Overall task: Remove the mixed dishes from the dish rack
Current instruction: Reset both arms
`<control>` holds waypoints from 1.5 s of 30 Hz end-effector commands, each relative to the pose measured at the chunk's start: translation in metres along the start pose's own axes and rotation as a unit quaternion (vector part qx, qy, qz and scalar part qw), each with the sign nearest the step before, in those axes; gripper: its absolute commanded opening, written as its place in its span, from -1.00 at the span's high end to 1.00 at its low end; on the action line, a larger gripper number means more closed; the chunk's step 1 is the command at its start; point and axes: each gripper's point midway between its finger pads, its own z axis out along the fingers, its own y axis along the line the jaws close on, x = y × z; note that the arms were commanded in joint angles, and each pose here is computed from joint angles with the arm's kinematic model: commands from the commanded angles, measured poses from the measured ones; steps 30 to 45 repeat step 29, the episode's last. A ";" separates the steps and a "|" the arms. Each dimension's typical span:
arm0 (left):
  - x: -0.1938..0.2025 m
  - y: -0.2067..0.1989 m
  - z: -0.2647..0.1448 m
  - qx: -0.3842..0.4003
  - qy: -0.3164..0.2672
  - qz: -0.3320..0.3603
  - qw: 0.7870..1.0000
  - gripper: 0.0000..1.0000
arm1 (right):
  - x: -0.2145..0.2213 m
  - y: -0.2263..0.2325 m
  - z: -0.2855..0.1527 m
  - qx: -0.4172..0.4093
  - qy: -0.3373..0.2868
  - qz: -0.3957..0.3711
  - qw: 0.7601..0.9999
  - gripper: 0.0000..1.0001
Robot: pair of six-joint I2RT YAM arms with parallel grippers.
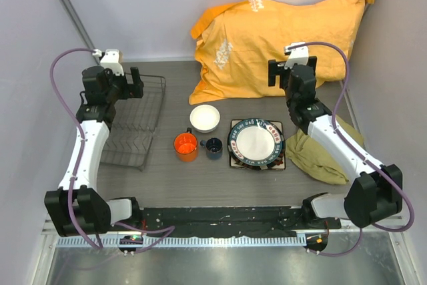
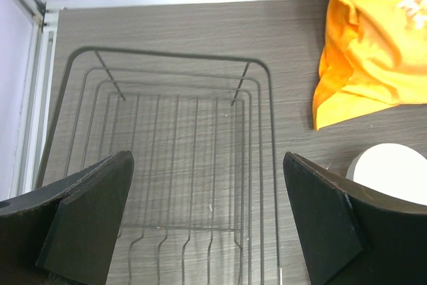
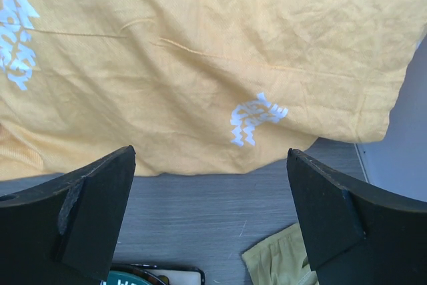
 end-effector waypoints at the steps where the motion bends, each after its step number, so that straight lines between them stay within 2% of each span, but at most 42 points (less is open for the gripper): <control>1: -0.044 -0.011 -0.014 -0.003 -0.073 0.018 0.997 -0.99 | -0.040 -0.018 -0.014 0.031 -0.069 0.036 0.996 -0.99; 45: -0.047 -0.015 -0.020 -0.016 -0.089 0.029 0.995 -0.99 | -0.039 -0.019 -0.016 0.031 -0.069 0.036 0.996 -0.99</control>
